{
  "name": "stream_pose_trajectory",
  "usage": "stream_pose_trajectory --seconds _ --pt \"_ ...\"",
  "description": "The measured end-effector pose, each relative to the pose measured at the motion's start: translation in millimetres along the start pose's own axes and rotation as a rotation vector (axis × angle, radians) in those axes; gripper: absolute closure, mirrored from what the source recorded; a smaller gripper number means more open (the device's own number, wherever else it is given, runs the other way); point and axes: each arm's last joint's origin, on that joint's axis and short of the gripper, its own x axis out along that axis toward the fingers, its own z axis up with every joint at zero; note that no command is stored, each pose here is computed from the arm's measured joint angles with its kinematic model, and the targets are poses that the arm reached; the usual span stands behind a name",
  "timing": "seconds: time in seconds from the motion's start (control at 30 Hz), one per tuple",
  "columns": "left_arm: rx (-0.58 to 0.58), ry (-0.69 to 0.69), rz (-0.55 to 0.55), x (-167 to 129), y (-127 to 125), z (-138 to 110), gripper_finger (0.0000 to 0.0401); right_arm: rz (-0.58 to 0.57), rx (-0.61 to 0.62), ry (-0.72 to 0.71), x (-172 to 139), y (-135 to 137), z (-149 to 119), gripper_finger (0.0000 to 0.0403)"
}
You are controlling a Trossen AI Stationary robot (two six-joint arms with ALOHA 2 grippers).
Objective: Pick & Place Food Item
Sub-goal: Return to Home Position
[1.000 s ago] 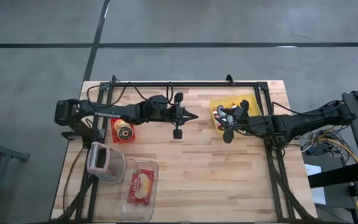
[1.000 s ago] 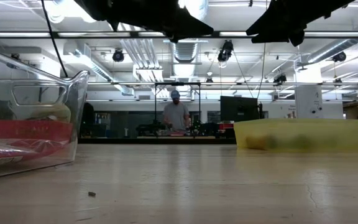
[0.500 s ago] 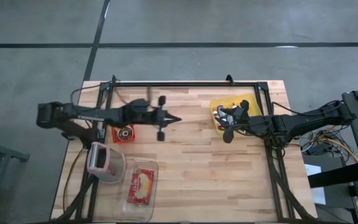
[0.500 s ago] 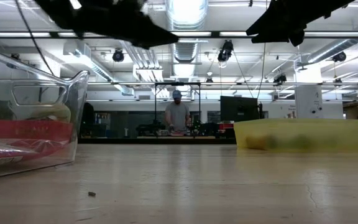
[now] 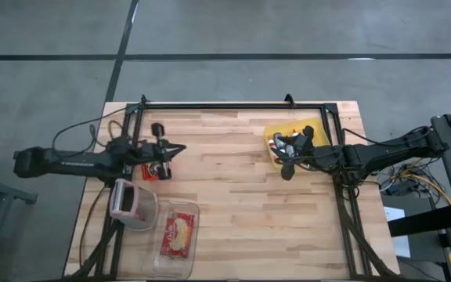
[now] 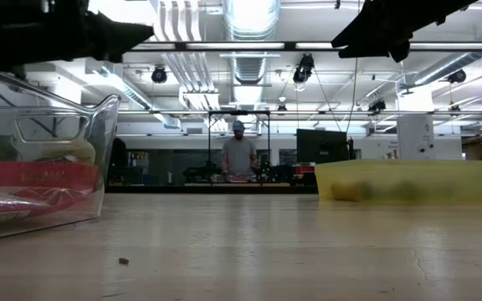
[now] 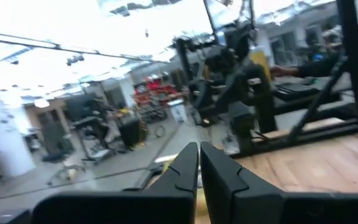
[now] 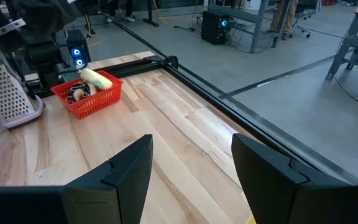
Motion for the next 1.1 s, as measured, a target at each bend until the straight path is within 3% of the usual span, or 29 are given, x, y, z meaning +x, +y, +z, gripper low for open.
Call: stream_pose_trajectory --seconds 0.27,0.53,0.7,0.83,1.1 --pt "0.019 -0.020 0.032 -26.6 -5.5 -15.5 0.0374 0.000 0.000 0.000 0.0 0.1 0.0 0.0186" --pt "0.084 0.105 -0.003 -35.2 -14.2 -41.8 0.0374 0.000 0.000 0.000 -0.1 0.0 0.0 0.0186" --pt "0.093 0.174 0.061 -35.4 -13.2 -46.6 0.0374 -0.008 -0.036 -0.009 0.3 -0.4 1.0 0.0186" --pt "0.076 0.215 0.117 -35.8 -12.0 -49.1 0.0373 0.065 -0.007 0.009 -0.3 1.4 0.6 0.0186" --pt "0.059 0.233 0.111 -35.9 -12.7 -51.0 0.0373 0.158 -0.028 -0.033 -15.4 -9.4 -0.8 0.0186"
